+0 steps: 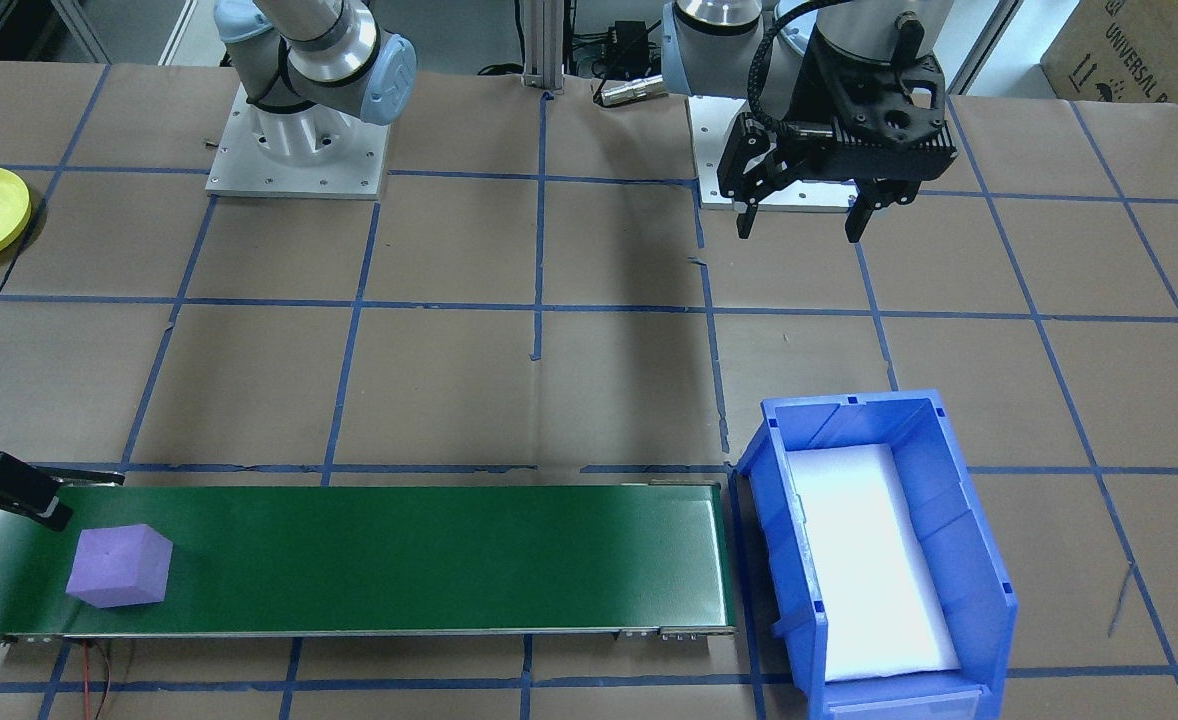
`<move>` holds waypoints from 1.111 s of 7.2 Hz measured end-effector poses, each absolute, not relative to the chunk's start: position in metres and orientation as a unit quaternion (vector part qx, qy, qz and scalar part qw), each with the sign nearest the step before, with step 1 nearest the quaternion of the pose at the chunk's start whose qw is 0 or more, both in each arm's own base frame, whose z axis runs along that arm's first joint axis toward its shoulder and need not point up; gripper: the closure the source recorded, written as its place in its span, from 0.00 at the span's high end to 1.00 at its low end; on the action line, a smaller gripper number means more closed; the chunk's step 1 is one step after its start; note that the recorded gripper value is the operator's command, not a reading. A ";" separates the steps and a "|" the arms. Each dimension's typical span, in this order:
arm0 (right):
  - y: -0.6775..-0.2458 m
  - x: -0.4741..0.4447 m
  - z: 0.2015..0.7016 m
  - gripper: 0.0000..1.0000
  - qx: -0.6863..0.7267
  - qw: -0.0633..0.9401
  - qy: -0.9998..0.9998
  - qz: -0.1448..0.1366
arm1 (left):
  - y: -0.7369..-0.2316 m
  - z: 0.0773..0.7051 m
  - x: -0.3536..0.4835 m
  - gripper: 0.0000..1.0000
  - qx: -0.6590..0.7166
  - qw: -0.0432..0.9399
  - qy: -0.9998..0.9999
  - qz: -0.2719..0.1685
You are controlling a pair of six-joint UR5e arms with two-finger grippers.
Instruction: Move block left to right into plate
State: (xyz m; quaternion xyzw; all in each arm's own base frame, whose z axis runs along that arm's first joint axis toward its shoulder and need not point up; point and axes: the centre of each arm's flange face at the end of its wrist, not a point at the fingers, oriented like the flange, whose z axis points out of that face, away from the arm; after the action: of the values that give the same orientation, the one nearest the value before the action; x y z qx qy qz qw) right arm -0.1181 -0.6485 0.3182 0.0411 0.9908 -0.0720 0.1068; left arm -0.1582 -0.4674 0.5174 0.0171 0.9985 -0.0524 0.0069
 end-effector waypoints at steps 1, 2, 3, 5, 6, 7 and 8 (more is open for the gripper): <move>-0.653 -0.116 0.311 1.00 0.022 0.106 0.991 -0.081 | -0.467 0.517 -0.158 1.00 0.017 0.007 0.998 -0.052; -0.659 -0.117 0.302 1.00 -0.003 0.102 0.991 -0.089 | -0.467 0.517 -0.158 1.00 0.017 0.007 0.998 -0.052; -0.662 -0.117 0.297 1.00 -0.022 0.099 0.990 -0.096 | -0.467 0.517 -0.158 1.00 0.017 0.007 0.998 -0.052; -0.666 -0.113 0.292 0.99 -0.034 0.096 0.989 -0.103 | -0.467 0.517 -0.158 1.00 0.017 0.006 0.998 -0.052; -0.667 -0.111 0.289 0.94 -0.035 0.096 0.989 -0.103 | -0.467 0.517 -0.158 1.00 0.016 0.006 0.999 -0.052; -0.668 -0.111 0.283 0.70 -0.035 0.095 0.990 -0.100 | -0.468 0.517 -0.158 1.00 0.016 0.006 0.999 -0.051; -0.669 -0.114 0.274 0.43 -0.035 0.086 0.991 -0.093 | -0.468 0.517 -0.158 1.00 0.016 0.006 0.999 -0.051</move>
State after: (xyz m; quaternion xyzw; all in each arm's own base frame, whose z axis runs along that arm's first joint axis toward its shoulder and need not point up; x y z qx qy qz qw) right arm -0.1138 -0.6694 0.2744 -0.0346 0.9913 -0.0935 0.0855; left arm -0.1581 -0.4676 0.5168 0.0164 0.9985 -0.0512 0.0061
